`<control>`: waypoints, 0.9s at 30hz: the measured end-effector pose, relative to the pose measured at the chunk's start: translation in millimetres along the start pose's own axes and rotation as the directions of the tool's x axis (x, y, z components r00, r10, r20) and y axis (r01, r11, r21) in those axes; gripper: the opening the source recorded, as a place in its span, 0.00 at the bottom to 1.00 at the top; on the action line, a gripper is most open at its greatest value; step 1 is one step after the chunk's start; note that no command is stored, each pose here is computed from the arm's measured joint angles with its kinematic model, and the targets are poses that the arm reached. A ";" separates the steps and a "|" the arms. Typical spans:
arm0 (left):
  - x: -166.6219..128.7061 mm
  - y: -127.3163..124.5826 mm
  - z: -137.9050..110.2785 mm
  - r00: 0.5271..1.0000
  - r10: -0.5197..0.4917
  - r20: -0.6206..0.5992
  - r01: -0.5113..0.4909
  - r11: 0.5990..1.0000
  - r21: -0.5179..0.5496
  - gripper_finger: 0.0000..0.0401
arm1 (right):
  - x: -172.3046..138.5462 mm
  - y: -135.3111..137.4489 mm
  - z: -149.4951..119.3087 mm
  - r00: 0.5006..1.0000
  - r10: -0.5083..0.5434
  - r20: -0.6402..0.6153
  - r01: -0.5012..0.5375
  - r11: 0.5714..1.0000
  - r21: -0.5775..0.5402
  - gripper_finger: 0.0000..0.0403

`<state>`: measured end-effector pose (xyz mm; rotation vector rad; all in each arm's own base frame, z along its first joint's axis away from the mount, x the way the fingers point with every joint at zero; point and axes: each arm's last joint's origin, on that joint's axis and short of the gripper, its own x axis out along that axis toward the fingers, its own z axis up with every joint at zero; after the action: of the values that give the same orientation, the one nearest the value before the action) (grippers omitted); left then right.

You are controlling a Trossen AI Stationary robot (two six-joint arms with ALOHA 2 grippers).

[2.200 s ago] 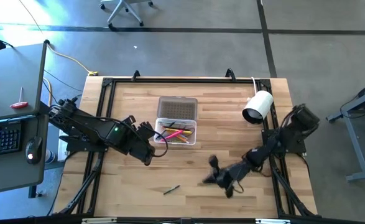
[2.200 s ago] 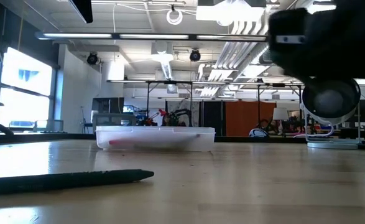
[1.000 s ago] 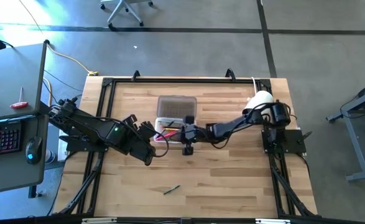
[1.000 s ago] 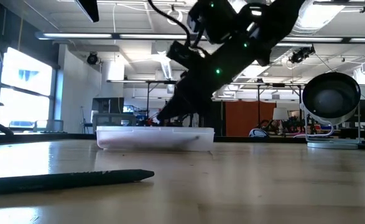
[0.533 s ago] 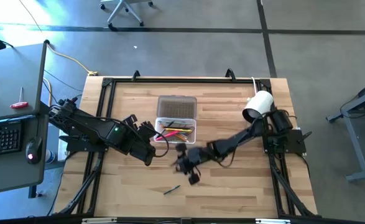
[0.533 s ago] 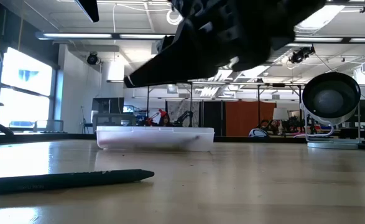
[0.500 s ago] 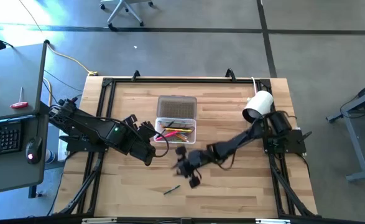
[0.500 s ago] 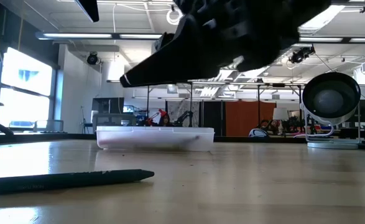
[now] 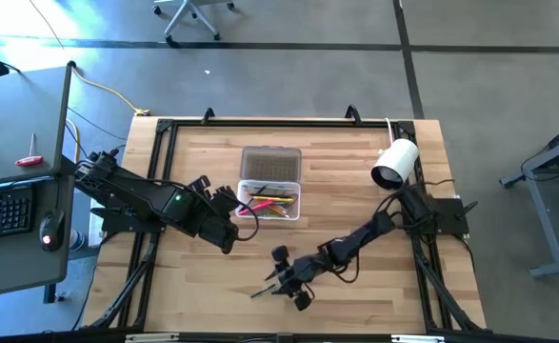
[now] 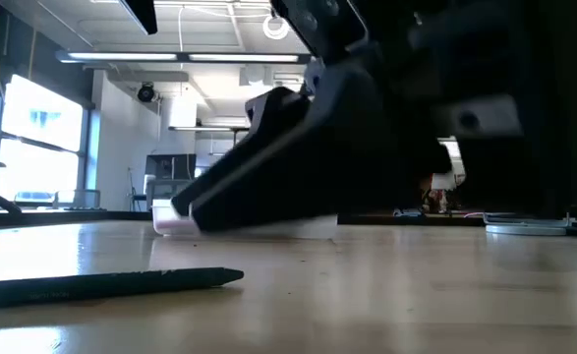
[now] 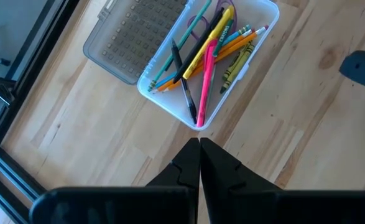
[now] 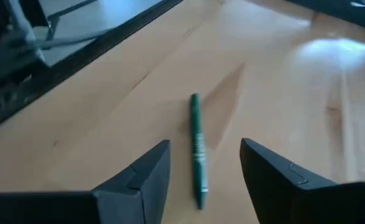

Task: Pick & place school supplies into a supply box
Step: Put the dark green crayon into the black box

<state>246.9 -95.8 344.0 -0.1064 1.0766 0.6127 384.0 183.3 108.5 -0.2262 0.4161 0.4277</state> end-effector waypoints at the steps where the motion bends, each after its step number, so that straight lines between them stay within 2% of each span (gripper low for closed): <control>1: 0.0 0.0 -0.1 1.000 -0.001 -0.002 0.001 1.000 0.000 0.12 | 2.1 1.9 -3.2 1.000 0.003 -0.002 -0.003 1.000 -0.014 0.43; 11: 0.0 -0.2 -0.2 1.000 -0.006 -0.007 0.006 1.000 0.000 0.12 | 20.9 0.5 -35.3 1.000 -0.022 -0.013 0.022 1.000 0.019 0.43; 15: 0.0 -0.1 -0.1 1.000 -0.006 -0.007 0.006 1.000 0.012 0.12 | 23.3 -4.5 -42.5 0.998 -0.041 -0.038 0.043 0.998 0.045 0.39; 21: 0.1 0.0 -0.2 1.000 -0.005 -0.007 0.005 1.000 0.029 0.12 | 26.2 -7.4 -51.7 0.998 -0.017 -0.066 0.020 0.999 0.039 0.23; 25: 0.0 0.0 -0.2 1.000 -0.004 -0.007 0.005 1.000 0.029 0.12 | 26.7 -10.0 -53.9 0.996 -0.041 -0.075 0.044 0.998 0.052 0.07; 27: 0.0 0.0 -0.3 1.000 -0.004 -0.007 0.005 1.000 0.030 0.12 | 26.3 -11.2 -51.1 0.997 -0.047 -0.053 0.050 0.997 0.051 0.02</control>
<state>246.7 -95.9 343.9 -0.0852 1.0920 0.5925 393.3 167.5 52.9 -0.1969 0.4707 0.3632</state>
